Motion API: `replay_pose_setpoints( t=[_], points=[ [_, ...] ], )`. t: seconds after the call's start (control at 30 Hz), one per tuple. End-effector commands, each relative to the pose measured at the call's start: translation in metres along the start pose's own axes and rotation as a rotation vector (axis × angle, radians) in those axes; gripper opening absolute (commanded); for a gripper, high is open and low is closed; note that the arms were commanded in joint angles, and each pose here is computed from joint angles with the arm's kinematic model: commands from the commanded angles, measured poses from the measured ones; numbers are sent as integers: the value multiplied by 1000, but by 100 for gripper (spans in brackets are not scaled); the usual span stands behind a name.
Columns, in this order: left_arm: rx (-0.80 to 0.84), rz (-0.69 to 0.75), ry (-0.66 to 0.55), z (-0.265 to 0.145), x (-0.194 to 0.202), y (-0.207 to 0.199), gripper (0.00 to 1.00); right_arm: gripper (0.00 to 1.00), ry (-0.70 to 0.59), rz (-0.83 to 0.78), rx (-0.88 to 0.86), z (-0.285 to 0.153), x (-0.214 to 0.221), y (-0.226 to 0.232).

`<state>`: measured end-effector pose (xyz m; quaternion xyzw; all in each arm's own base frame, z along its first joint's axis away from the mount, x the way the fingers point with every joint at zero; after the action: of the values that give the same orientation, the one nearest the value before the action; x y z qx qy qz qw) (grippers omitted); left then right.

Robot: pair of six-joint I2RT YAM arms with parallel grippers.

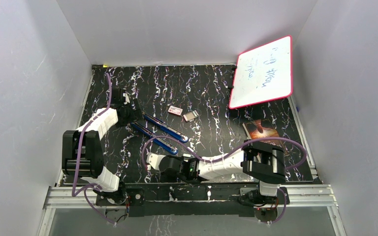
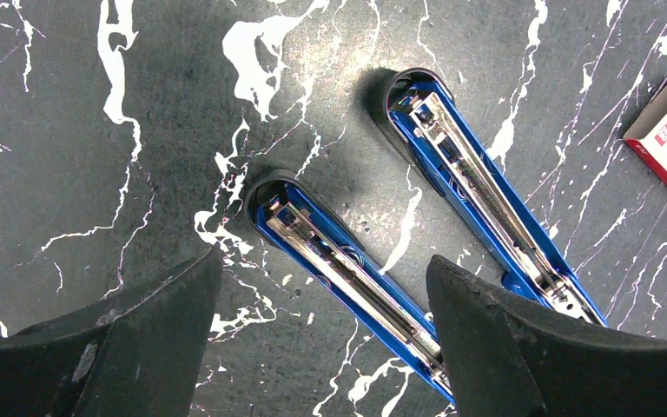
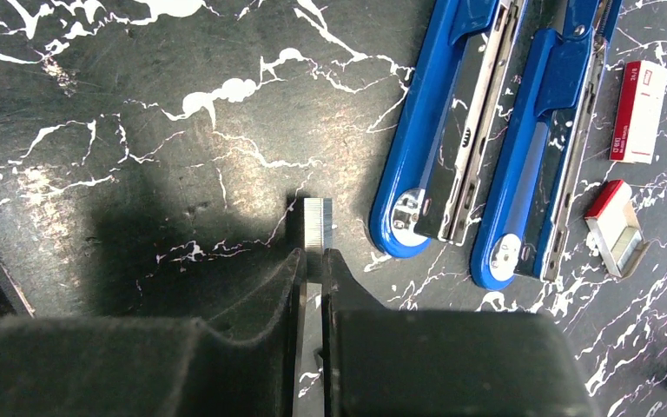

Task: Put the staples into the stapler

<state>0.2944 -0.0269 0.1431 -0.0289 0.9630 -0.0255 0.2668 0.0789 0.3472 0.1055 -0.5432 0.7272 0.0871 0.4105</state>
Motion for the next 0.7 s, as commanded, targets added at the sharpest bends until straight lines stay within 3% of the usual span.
replay_pose_setpoints(
  t=[0.0, 0.67],
  points=[
    [5, 4, -11, -6, -7, 1, 86, 17, -19, 25, -2, 2, 2, 7],
    [4, 5, -10, -6, -6, 1, 86, 27, -9, 30, -11, 1, 8, 10]
  ],
)
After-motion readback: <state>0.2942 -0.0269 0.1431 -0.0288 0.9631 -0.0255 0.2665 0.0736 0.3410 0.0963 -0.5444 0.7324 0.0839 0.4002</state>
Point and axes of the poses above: each gripper's point midway between its finger pads, its own z axis out along the fingers, its own y axis along the line the jaws close on, x = y × z, the point moved 10 cm from there along -z, back along the fingers, and after that the axes turned 13 degrees about z, right-handed, at the moved point
